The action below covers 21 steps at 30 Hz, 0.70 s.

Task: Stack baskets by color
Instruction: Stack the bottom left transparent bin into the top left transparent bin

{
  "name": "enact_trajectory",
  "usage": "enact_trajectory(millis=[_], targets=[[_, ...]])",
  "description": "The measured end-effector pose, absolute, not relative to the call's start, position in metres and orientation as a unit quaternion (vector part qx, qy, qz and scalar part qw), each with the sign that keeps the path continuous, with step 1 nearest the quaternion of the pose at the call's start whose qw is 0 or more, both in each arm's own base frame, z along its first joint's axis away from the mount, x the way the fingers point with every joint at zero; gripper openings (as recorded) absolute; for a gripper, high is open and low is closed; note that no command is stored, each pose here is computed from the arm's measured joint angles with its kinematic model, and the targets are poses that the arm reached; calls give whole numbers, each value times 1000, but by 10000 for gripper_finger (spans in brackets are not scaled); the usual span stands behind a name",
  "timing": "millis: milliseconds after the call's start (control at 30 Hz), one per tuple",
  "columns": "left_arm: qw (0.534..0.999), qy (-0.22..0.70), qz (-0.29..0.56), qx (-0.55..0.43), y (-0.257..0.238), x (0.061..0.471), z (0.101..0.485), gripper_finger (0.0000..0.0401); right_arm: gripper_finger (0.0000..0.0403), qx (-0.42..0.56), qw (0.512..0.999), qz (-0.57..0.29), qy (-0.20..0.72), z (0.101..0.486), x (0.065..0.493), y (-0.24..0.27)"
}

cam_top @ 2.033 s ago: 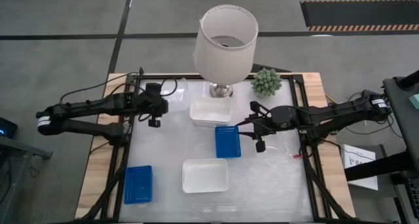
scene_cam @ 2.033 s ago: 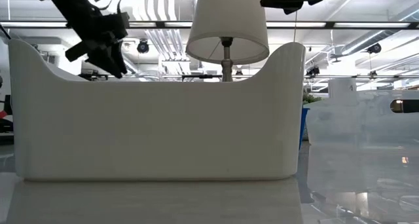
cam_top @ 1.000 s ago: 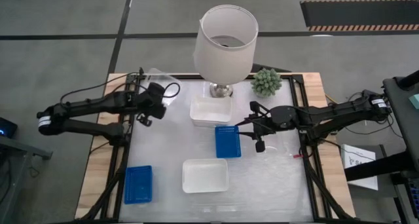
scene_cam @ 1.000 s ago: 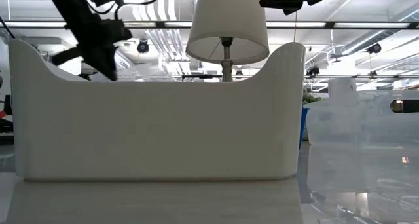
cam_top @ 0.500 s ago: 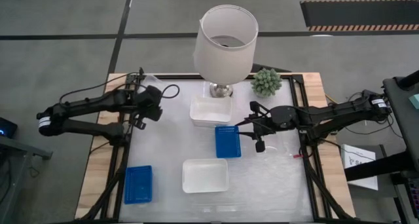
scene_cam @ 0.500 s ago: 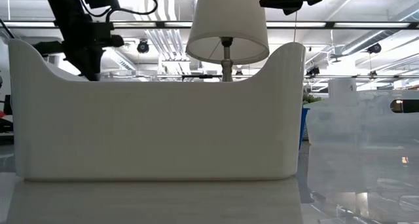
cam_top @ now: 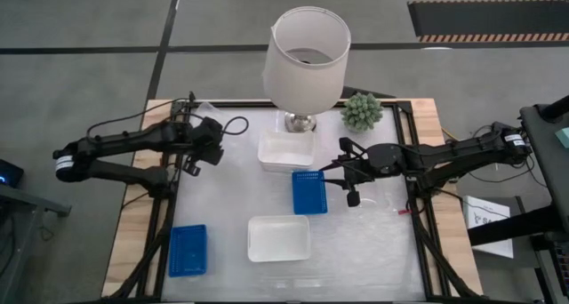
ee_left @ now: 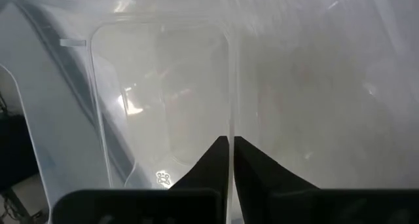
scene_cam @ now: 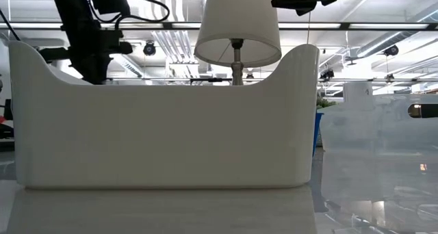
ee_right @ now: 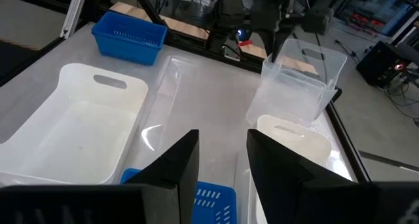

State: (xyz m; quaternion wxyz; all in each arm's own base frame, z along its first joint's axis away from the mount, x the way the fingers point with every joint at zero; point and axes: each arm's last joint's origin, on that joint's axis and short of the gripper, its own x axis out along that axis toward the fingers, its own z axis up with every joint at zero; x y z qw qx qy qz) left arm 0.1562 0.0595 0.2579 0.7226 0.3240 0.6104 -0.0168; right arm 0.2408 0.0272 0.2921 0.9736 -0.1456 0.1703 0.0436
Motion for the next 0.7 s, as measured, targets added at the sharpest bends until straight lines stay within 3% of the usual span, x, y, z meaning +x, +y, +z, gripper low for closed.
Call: enact_trajectory(millis=[700], targets=[[721, 609, -2, 332, 61, 159, 258, 73, 120, -142, 974, 43, 170, 292, 241, 27]])
